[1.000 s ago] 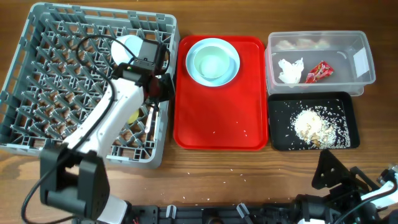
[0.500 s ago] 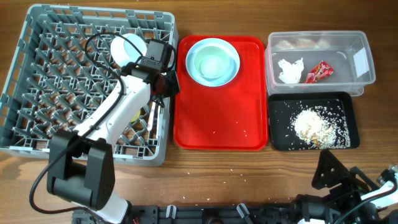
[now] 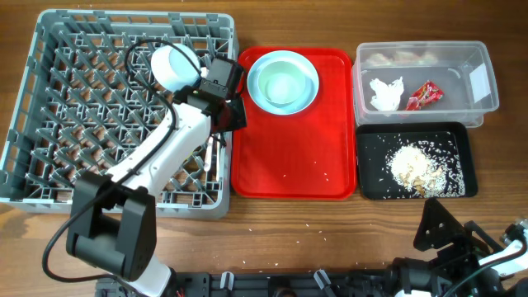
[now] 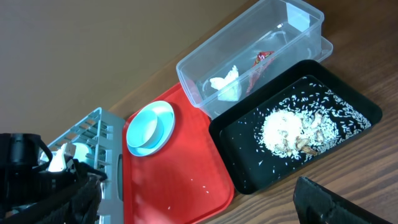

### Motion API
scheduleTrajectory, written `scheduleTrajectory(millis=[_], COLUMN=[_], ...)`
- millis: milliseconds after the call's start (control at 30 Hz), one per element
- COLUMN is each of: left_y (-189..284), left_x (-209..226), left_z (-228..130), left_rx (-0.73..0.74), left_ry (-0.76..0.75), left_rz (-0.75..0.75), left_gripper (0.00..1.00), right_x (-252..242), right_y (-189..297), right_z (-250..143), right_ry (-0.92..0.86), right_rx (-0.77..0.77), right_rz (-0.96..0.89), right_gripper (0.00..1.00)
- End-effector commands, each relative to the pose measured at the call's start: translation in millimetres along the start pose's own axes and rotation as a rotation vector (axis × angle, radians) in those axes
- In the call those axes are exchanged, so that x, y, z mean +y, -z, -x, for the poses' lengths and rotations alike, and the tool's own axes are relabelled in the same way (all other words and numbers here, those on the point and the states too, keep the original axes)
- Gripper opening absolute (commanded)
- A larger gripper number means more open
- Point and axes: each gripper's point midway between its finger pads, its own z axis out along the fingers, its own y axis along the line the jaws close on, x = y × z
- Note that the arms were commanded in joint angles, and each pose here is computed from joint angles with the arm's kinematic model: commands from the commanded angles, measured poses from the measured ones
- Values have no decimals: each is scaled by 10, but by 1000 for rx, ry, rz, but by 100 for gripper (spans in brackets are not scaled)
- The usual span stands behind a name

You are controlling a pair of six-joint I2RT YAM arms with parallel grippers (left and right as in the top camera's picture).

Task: Sort waste into correct bins and load items into the dishwasher rack
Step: 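Move the left gripper to the green bowl on the plate and grasp it, then carry the green bowl into the dish rack and release it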

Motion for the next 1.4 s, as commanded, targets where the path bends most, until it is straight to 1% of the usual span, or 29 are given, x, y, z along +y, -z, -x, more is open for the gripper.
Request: scheduleTrajectory(millis=[0, 67, 133, 167, 200, 233, 300, 400, 467, 500, 633, 767, 833, 867, 933, 967, 1033, 1067, 1100, 1167, 1200, 1233, 1267, 1300, 1367], left_y=[157, 460, 903, 1042, 1313, 1364, 1398, 1135, 781, 561, -129, -608, -737, -758, -767, -766, -773, -785, -780, -540, -288, 243, 652, 992, 1958], left_x=[80, -21, -263, -378, -704, -838, -1136, -1466, -1645, -1721, -1851, -1852, -1843, -1843, -1829, -1817, -1798, -1785, -1787, -1821, -1850, -1894, -1928, -1953, -1879], left_z=[265, 481, 730, 798, 890, 901, 895, 799, 711, 661, 440, 282, 244, 239, 287, 309, 320, 322, 328, 469, 565, 679, 723, 736, 724], left_rx=[-103, -156, -241, -268, -315, -333, -379, -365, -330, -309, -232, -182, -171, -170, -189, -200, -203, -204, -206, -246, -267, -287, -296, -304, -327], left_ry=[0, 12, 7, -4, -44, -87, -177, -235, -263, -275, -308, -322, -323, -324, -317, -315, -313, -313, -312, -301, -292, -264, -256, -259, -262], left_rz=[76, 36, -46, -83, -183, -218, -271, -296, -290, -283, -247, -215, -207, -206, -196, -186, -177, -170, -170, -181, -198, -247, -303, -356, -515], left_gripper=[37, 37, 37, 36, 32, 30, 30, 31, 37, 38, 38, 36, 36, 32, 17, 12, 8, 4, 4, 4, 4, 4, 4, 4, 4], right_x=[4, 4, 4, 4, 4, 3, 4, 3, 4, 4, 4, 4, 4, 3, 3, 4, 4, 4, 3, 3, 4, 4, 4, 4, 4], right_y=[27, 27, 27, 27, 27, 27, 27, 27, 27, 27, 27, 27, 27, 27, 27, 27, 27, 27, 27, 27, 27, 27, 27, 27, 27], right_z=[8, 9, 9, 9, 8, 8, 9, 8, 9, 9, 9, 9, 9, 8, 8, 9, 8, 9, 8, 8, 9, 9, 9, 9, 9], right_ry=[-9, -9, -9, -8, -8, -9, -9, -8, -9, -8, -9, -9, -9, -9, -8, -9, -9, -8, -8, -9, -9, -8, -9, -8, -9], right_rx=[-13, -14, -14, -14, -13, -14, -14, -14, -14, -14, -14, -14, -14, -14, -14, -14, -13, -14, -14, -14, -14, -14, -14, -14, -14], right_rz=[5, 5, 5, 5, 5, 4, 5, 4, 5, 5, 5, 5, 5, 4, 4, 5, 5, 5, 4, 4, 5, 5, 5, 5, 5], right_gripper=[100, 100, 100, 100, 100, 100, 100, 100, 100, 100, 100, 100, 100, 100, 100, 100, 100, 100, 100, 100, 100, 100, 100, 100, 100])
